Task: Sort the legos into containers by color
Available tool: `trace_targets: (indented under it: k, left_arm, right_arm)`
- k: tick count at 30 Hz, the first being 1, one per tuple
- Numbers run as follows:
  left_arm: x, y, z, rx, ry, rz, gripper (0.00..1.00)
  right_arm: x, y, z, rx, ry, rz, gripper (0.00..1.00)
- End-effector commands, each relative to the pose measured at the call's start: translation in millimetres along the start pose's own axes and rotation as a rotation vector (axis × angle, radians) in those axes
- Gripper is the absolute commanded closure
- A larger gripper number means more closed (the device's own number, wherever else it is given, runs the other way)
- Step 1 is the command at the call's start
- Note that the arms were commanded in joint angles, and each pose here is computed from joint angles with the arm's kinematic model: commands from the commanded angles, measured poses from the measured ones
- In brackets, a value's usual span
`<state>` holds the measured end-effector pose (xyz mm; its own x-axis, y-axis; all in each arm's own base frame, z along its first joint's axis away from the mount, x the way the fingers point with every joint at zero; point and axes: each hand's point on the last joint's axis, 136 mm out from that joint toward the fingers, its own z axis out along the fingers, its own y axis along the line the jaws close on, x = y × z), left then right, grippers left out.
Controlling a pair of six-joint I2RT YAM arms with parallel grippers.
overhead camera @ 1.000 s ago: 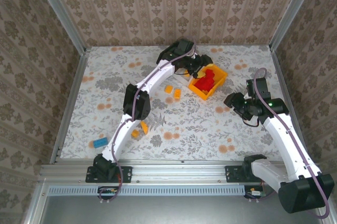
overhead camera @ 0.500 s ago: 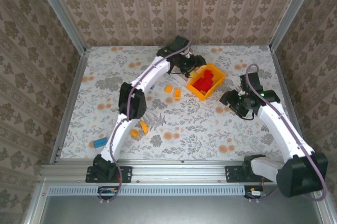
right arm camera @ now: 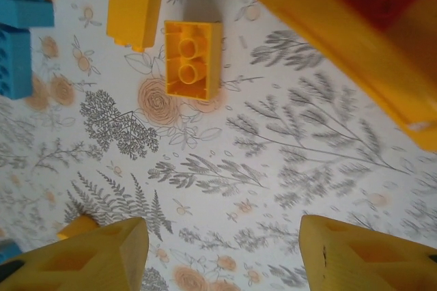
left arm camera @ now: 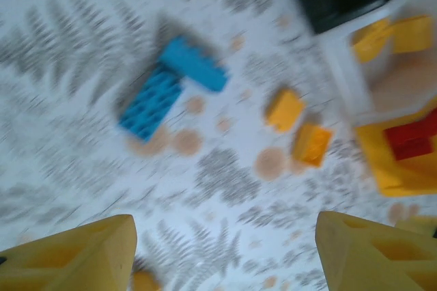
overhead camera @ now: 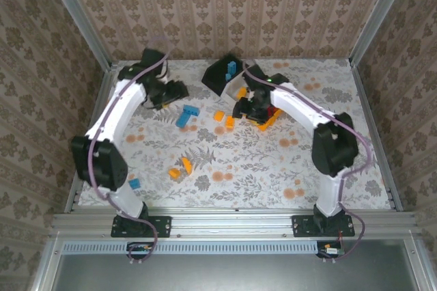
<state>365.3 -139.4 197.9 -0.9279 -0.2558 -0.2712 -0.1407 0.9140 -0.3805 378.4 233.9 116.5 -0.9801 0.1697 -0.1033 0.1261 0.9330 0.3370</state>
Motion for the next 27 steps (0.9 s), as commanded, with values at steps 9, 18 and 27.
trace_targets:
  k: [9,18,27]
  left_arm:
    - [70.5,67.7,-19.3,-0.068,0.028,-0.044,0.29]
    - [77.0,69.4,-19.7,-0.046,0.036,-0.05,0.29]
    - [81.0,77.7,-23.5,-0.04,0.038,-0.066,0.28]
  right_arm:
    - [-8.8,-0.7,47.0,0.199,0.123,-0.087,0.38]
    - [-16.8,10.5,69.8,0.229,0.14,-0.112,0.4]
    - [-15.6,8.9,86.9,0.258,0.163,-0.11,0.46]
